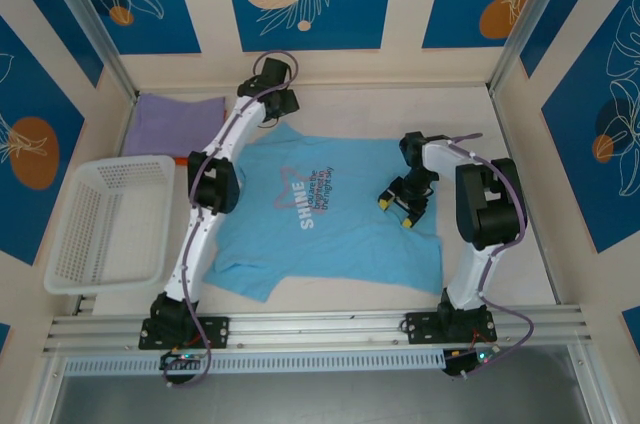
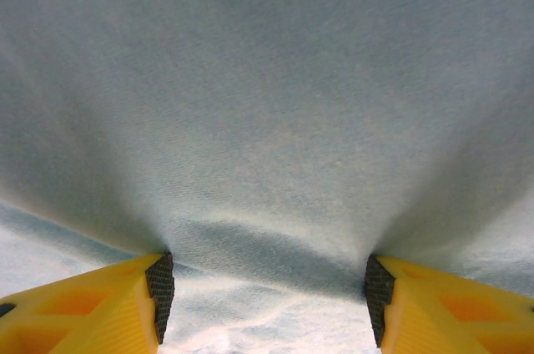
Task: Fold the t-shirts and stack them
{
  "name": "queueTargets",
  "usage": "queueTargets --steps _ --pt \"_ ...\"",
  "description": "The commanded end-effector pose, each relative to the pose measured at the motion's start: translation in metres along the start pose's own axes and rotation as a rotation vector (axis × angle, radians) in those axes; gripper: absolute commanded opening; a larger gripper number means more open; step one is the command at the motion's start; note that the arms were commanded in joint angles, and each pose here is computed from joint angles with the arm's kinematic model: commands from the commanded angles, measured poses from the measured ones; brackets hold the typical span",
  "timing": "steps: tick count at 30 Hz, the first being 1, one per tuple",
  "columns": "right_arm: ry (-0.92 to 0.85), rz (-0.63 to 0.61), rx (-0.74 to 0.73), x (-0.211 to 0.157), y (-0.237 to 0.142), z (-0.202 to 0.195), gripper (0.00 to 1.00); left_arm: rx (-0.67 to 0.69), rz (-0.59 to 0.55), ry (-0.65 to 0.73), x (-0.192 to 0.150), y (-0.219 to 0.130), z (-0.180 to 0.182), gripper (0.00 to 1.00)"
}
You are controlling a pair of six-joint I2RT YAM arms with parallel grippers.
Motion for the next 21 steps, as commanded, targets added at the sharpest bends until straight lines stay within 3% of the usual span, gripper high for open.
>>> queueTargets --steps 1,10,21 --pt "0.011 -0.026 0.012 -0.009 -0.013 -0.002 0.64 -0.014 -0.009 0.02 0.006 0.016 0.011 0.61" --pt "0.012 -0.025 0.021 -0.015 -0.015 -0.006 0.64 0.06 0.087 0.115 -0.03 0.03 0.016 0.59" --pt "-0.002 -0.024 0.044 -0.016 -0.019 -0.003 0.64 0.128 0.124 0.249 -0.058 0.033 0.008 0.52"
Point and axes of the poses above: each hand's point on the last joint's axis, 136 mm out from that joint toward the fingers, its own y axis out along the fingers, its own z axis along the line the jaws close on, x = y × z, the point moved 4 cm from there along -y, back along the fingers, and after that the axes turned 2 degrees about -y, right-handed, at the moved point
